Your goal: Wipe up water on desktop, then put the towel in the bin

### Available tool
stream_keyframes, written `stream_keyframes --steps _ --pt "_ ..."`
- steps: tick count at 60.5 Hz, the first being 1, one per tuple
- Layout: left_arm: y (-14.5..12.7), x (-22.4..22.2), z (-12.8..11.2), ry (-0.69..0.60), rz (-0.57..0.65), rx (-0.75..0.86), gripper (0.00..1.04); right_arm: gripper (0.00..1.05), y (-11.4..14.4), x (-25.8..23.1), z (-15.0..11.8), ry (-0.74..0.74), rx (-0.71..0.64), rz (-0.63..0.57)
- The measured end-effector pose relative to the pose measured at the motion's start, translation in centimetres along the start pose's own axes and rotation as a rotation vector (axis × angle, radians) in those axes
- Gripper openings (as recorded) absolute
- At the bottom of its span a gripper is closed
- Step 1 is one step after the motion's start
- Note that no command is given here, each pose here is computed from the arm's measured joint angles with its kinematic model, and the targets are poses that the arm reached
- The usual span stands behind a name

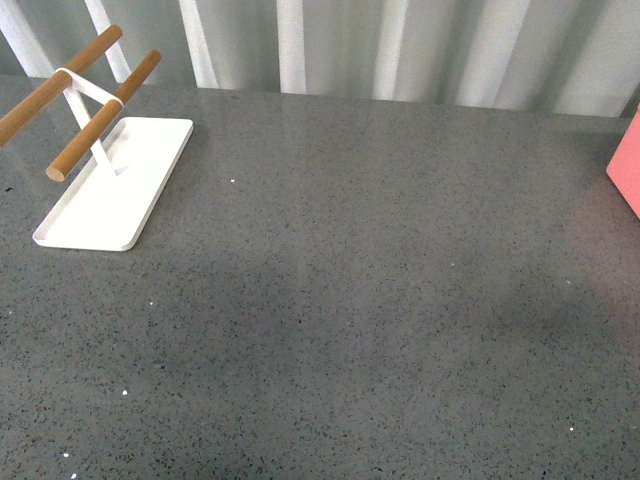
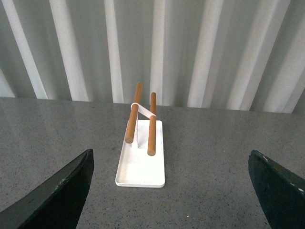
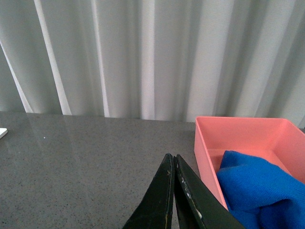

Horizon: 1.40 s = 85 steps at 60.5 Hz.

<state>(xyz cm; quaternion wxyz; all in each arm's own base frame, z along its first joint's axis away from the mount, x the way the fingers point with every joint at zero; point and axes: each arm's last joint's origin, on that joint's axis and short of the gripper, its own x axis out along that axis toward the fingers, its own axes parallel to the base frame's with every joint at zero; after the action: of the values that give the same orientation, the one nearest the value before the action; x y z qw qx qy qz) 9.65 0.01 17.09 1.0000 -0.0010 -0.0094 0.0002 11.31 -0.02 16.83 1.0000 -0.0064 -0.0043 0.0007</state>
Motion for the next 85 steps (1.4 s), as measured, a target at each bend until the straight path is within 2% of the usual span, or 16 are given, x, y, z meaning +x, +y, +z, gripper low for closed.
stream_keyframes --steps 24,40,41,45,58,69,85 --pt "0.0 0.0 0.0 0.000 0.000 0.000 0.98 0.03 0.0 -1.3 -0.5 0.037 0.001 0.000" --pt "0.0 0.0 0.0 -0.001 0.000 0.000 0.98 0.03 0.0 -1.5 -0.3 0.008 0.002 0.000" --pt "0.0 0.0 0.0 -0.001 0.000 0.000 0.98 0.04 0.0 -1.5 -0.3 0.008 0.002 0.000" --pt "0.0 0.0 0.0 -0.001 0.000 0.000 0.98 0.21 0.0 -1.6 -0.3 0.007 0.002 0.000" --pt "0.0 0.0 0.0 -0.001 0.000 0.000 0.98 0.59 0.0 -1.6 -0.3 0.007 0.002 0.000" --pt "0.0 0.0 0.0 -0.001 0.000 0.000 0.98 0.98 0.0 -1.6 -0.3 0.007 0.002 0.000" --pt "0.0 0.0 0.0 -0.001 0.000 0.000 0.98 0.98 0.0 -1.6 -0.3 0.007 0.003 0.000"
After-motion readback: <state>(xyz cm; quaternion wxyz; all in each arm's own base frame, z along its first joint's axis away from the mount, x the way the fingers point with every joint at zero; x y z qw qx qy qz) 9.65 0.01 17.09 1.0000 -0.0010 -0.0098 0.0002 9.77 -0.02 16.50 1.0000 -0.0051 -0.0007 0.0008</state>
